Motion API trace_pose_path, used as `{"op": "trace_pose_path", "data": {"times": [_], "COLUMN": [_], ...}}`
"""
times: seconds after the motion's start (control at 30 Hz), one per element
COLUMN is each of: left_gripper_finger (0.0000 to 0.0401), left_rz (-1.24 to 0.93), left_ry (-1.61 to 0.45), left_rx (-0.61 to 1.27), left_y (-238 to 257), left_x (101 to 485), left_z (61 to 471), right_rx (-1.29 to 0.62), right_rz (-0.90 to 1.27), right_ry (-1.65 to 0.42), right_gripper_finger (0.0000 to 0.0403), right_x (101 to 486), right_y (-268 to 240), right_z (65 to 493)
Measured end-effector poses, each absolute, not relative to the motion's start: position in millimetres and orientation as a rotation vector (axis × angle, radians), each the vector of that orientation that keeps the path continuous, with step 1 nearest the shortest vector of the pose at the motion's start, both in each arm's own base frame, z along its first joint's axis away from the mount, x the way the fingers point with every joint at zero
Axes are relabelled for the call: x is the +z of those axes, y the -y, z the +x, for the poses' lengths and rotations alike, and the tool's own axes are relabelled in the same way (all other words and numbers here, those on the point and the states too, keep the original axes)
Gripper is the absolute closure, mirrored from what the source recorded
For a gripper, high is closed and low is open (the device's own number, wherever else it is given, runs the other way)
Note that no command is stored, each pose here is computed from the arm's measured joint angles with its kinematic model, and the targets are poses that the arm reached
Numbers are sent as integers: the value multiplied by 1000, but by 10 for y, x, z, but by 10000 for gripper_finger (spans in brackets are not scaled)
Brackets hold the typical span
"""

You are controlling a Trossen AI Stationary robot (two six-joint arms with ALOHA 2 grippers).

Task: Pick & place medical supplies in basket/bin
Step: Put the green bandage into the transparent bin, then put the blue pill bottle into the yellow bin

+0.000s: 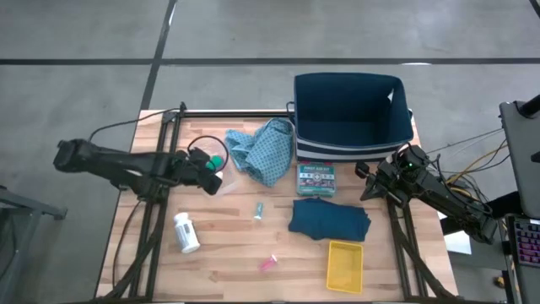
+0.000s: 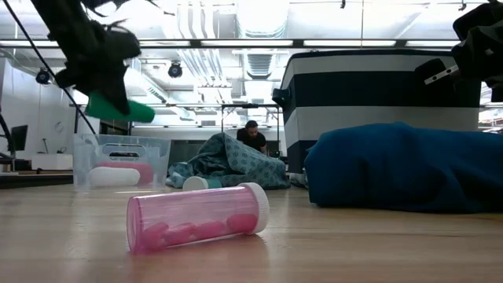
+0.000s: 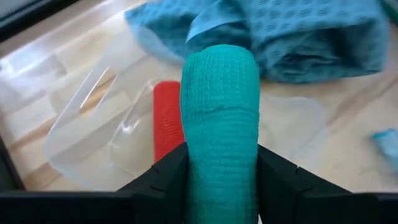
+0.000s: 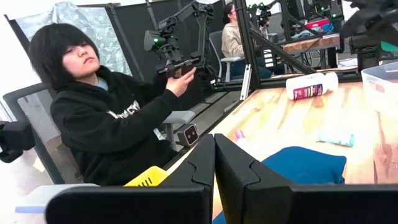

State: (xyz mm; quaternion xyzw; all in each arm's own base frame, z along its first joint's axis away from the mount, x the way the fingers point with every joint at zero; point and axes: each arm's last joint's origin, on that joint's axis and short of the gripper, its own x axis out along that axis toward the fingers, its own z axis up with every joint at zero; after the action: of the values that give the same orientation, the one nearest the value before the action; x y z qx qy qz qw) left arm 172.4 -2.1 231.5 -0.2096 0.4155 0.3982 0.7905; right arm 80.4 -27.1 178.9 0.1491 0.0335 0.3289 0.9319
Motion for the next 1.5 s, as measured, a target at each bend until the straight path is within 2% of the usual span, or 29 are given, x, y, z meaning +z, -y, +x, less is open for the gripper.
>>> {"op": "trace_pose_path", "data": {"times": [0.23,0.53,1.1,1.23,1.5], "left_gripper_finger": [251,251,248,234,178], "left_rz": [-421,-491,-552,-554,-555], "left_ry": [-916,-935,-920,-914,-902], "left_rx": [825,771,672,669,661], "left_y": [-74,-116,-91,-91,-91], "left_x": [2083,1837,1673,1676,1682], "left_z": [1729,1706,1713,1718,1730], "right_rx": [673,673,673,673,673], "right_rz": [305,305,305,305,305], "right_ry": [-69,-69,-68,-69,-68], "right_gripper_finger": [394,394,394,394,394], "right_x": [1789,1789,1789,1789,1789], "right_y": [271,271,271,271,271], "right_z": [804,804,804,804,804]}}
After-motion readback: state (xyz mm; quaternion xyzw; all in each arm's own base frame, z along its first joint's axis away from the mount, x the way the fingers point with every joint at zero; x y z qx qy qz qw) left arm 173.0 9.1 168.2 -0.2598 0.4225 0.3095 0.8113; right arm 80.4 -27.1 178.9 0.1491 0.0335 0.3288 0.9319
